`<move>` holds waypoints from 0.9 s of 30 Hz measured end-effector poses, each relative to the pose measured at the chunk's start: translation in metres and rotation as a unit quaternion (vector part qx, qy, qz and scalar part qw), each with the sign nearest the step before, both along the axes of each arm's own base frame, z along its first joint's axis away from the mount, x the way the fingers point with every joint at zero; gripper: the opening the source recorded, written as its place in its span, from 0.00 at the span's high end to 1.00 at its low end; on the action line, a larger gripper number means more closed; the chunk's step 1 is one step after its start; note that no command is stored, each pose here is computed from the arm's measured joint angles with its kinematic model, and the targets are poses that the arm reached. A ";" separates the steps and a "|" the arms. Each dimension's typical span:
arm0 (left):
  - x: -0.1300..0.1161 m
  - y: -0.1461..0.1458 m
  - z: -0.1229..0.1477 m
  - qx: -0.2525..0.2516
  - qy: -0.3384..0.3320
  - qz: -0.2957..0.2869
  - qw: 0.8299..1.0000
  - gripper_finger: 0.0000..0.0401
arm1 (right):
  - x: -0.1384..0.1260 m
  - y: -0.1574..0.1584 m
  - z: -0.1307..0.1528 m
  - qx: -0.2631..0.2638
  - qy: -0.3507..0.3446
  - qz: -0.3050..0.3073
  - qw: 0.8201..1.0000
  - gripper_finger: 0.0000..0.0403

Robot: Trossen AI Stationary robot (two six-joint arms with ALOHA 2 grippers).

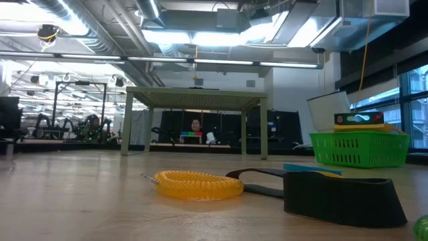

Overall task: Pick & Place Office Desk Supplies
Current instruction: Put the blue spring rubber band into the blue bin

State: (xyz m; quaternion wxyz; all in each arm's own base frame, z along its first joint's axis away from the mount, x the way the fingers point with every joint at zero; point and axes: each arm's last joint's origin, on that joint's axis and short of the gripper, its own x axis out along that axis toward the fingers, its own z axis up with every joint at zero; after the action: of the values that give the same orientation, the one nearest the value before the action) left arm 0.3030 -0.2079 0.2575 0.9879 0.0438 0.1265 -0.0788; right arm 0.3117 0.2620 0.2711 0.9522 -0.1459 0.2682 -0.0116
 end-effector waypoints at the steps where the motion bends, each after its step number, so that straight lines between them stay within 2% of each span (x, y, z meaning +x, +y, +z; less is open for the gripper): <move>1: 0.000 0.000 0.000 0.000 0.000 0.000 1.000 0.96 | 0.000 0.000 0.000 0.000 0.000 0.000 1.000 0.95; 3: 0.000 0.000 0.000 0.000 0.000 0.000 1.000 0.96 | 0.000 0.000 0.000 0.001 0.000 -0.001 1.000 0.96; 7: 0.000 0.000 0.000 -0.009 0.001 0.008 1.000 0.94 | 0.000 0.000 0.000 0.011 -0.003 -0.006 1.000 0.93; 13: 0.000 0.003 -0.001 -0.048 0.004 0.062 0.997 0.83 | 0.000 0.000 0.000 0.050 -0.004 -0.026 0.998 0.97; 22: -0.004 0.004 -0.013 -0.082 0.070 0.068 0.992 0.61 | -0.007 0.000 -0.001 0.151 0.032 -0.055 0.986 0.96; 27: -0.007 0.006 -0.021 -0.084 0.116 0.060 0.988 0.56 | -0.018 0.001 -0.008 0.233 0.121 -0.075 0.962 0.96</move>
State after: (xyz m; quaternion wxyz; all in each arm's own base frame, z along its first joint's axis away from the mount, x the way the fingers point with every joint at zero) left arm 0.2958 -0.2024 0.2369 0.9696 -0.0563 0.2355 -0.0341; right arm 0.2938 0.2632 0.2632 0.9166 0.1003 0.3870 -0.0029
